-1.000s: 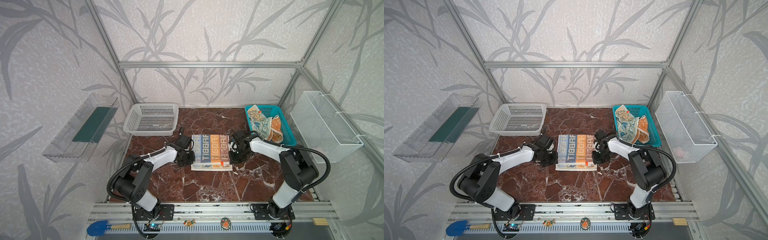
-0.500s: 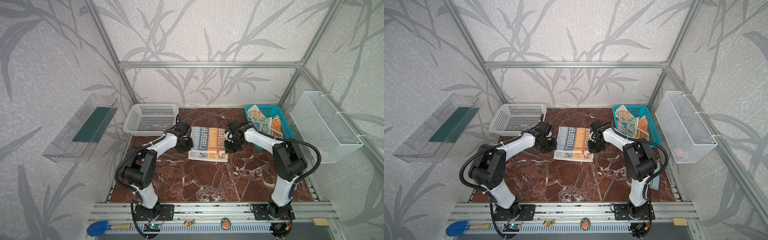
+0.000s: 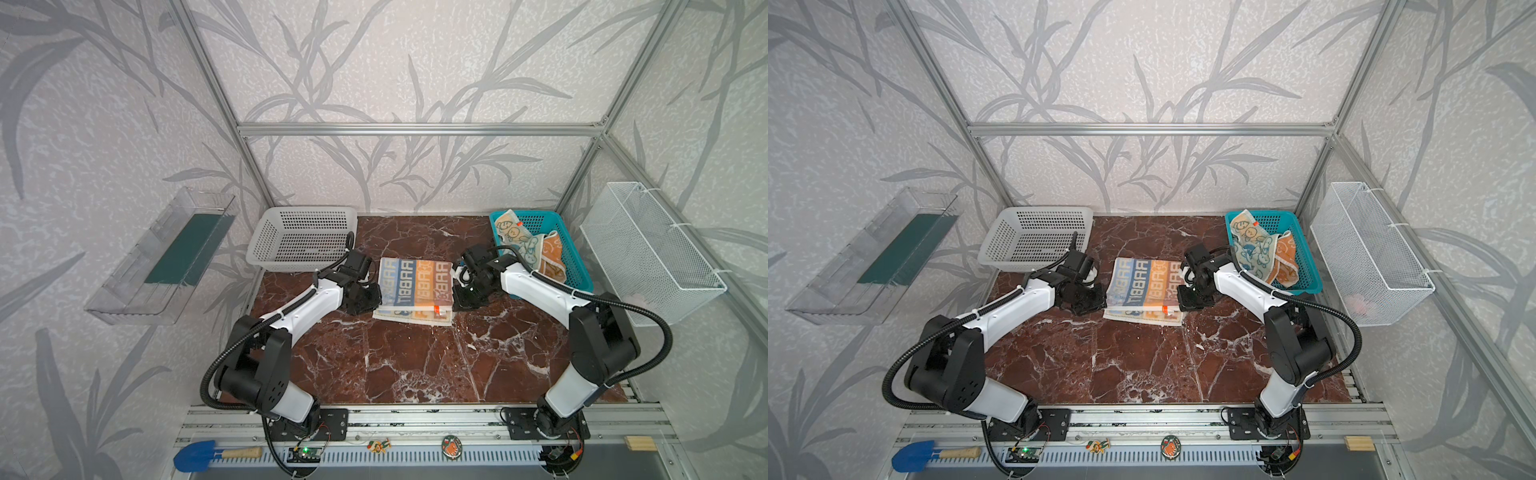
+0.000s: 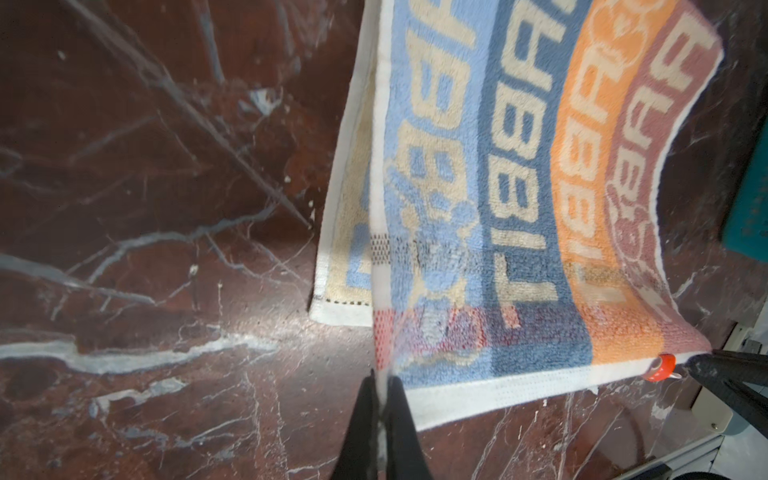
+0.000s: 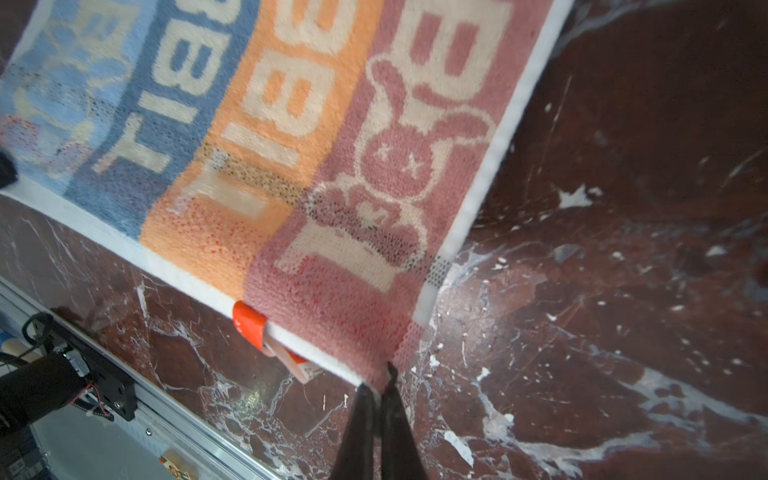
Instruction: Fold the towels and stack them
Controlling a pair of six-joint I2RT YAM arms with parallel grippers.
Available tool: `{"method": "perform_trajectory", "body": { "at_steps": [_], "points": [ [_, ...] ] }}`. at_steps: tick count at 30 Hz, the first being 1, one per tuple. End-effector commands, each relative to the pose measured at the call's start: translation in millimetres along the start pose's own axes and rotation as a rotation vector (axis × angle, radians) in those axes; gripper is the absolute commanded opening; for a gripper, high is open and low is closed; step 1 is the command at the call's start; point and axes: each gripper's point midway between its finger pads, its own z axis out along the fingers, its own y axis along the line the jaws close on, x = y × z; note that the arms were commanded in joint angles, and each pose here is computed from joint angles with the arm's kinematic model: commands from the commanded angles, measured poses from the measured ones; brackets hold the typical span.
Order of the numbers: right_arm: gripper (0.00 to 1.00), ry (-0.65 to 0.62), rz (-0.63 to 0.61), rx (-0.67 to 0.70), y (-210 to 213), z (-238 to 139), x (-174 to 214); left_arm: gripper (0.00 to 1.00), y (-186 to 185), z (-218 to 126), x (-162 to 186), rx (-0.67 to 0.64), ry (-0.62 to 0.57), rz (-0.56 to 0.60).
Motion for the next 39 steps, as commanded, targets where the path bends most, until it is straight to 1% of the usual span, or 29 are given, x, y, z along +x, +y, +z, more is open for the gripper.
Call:
{"method": "perform_trajectory", "body": {
  "at_steps": [1, 6, 15, 19, 21, 24, 26, 29, 31, 32, 33, 34, 36, 38, 39],
  "points": [
    [0.01, 0.044, 0.054, 0.055, -21.3, 12.7, 17.3, 0.0, 26.0, 9.6, 9.1, -0.077, 0.01, -0.033],
    [0.0, 0.087, 0.069, 0.064, -27.9, 35.0, 23.5, 0.0, 28.1, 21.0, 10.9, -0.078, 0.025, -0.039],
    [0.01, 0.116, 0.072, 0.067, -29.0, 52.4, 25.6, 0.0, 36.3, 38.8, 13.1, -0.109, 0.054, -0.051],
    [0.05, 0.131, 0.071, 0.069, -28.3, 58.2, 27.5, 0.0, 38.3, 45.5, 14.1, -0.115, 0.066, -0.056],
    [0.08, 0.129, 0.068, 0.068, -27.2, 58.1, 27.0, 0.03, 37.0, 46.6, 14.2, -0.108, 0.069, -0.056],
    [0.17, 0.123, 0.055, 0.073, -23.6, 53.4, 25.9, 0.12, 33.4, 42.2, 12.1, -0.101, 0.061, -0.051],
    [0.22, 0.11, 0.047, 0.074, -19.9, 46.6, 23.7, 0.22, 29.2, 36.4, 8.8, -0.092, 0.049, -0.048],
    [0.35, 0.076, 0.028, 0.074, -12.2, 29.0, 18.4, 0.47, 19.8, 21.0, 0.6, -0.076, 0.019, -0.037],
    [0.45, 0.036, 0.013, 0.069, -5.3, 11.2, 11.3, 0.75, 10.7, 6.3, -7.9, -0.061, -0.013, -0.022],
    [0.5, 0.029, 0.01, 0.071, -3.5, 7.1, 8.6, 0.87, 6.7, -0.4, -12.1, -0.055, -0.027, -0.016],
    [0.58, -0.015, -0.003, 0.06, 3.3, -8.5, 1.5, 0.91, 2.1, -8.1, -17.8, -0.05, -0.046, -0.009],
    [0.67, -0.037, -0.006, 0.05, 7.8, -15.7, -3.6, 0.98, -3.9, -15.7, -24.9, -0.037, -0.068, -0.005],
    [0.81, -0.076, -0.006, 0.014, 17.8, -25.5, -14.5, 0.99, -17.7, -25.8, -37.4, -0.002, -0.103, 0.0],
    [0.96, -0.103, 0.011, -0.043, 27.7, -26.6, -25.8, 0.99, -35.4, -29.2, -49.1, 0.062, -0.118, -0.013],
    [0.99, -0.112, 0.027, -0.08, 33.2, -24.6, -31.8, 0.99, -45.1, -28.4, -54.5, 0.102, -0.116, -0.026]
  ]
}}
